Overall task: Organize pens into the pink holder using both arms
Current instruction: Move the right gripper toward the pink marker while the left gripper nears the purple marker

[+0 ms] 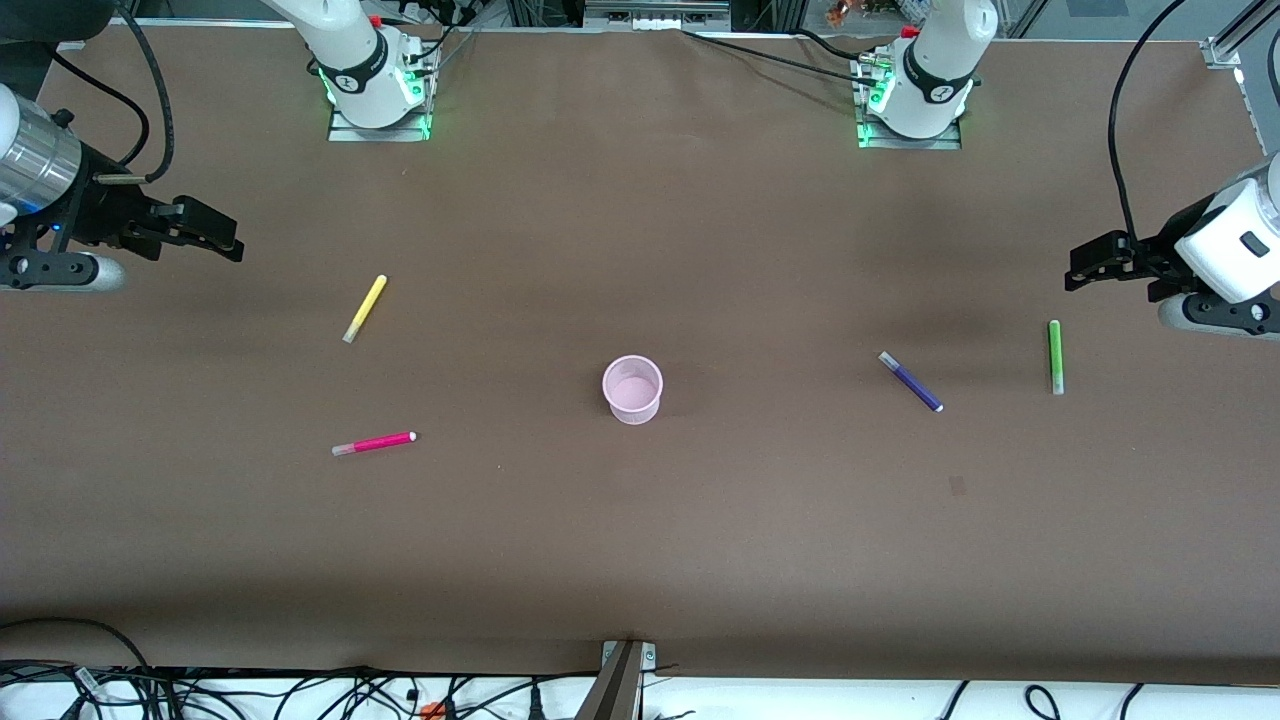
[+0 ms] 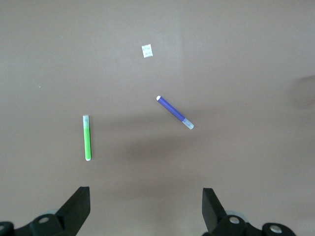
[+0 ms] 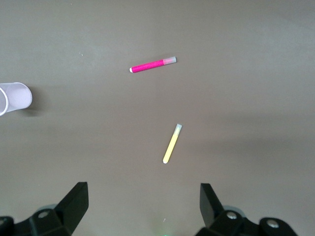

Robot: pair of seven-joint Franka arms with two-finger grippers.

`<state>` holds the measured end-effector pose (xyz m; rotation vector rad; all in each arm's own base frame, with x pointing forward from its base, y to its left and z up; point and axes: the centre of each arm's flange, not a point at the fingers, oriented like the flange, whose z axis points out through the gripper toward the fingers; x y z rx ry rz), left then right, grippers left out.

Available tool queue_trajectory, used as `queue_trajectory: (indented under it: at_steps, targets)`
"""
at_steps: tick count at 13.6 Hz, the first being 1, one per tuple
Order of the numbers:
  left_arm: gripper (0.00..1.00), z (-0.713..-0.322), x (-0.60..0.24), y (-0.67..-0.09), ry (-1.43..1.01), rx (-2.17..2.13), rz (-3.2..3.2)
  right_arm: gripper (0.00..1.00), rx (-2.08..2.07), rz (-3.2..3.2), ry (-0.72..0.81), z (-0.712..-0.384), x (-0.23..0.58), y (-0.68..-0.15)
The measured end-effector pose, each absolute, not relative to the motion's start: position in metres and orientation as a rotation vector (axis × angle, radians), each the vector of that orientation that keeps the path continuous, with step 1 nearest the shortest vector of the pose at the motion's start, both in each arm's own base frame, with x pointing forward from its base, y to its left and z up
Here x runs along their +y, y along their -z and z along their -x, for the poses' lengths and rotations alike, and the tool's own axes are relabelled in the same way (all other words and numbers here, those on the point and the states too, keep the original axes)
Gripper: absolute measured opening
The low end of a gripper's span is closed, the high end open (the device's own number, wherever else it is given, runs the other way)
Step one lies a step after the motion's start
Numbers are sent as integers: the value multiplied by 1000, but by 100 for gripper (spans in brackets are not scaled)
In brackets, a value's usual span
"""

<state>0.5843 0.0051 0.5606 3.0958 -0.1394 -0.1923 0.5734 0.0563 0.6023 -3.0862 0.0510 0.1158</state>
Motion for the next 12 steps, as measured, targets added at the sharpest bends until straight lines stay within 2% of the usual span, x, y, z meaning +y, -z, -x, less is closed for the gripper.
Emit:
queue_trajectory:
  at_steps: [12]
  targets:
    - [100, -587, 8, -555, 223, -190, -3124, 100, 62, 3100, -153, -579, 57, -592]
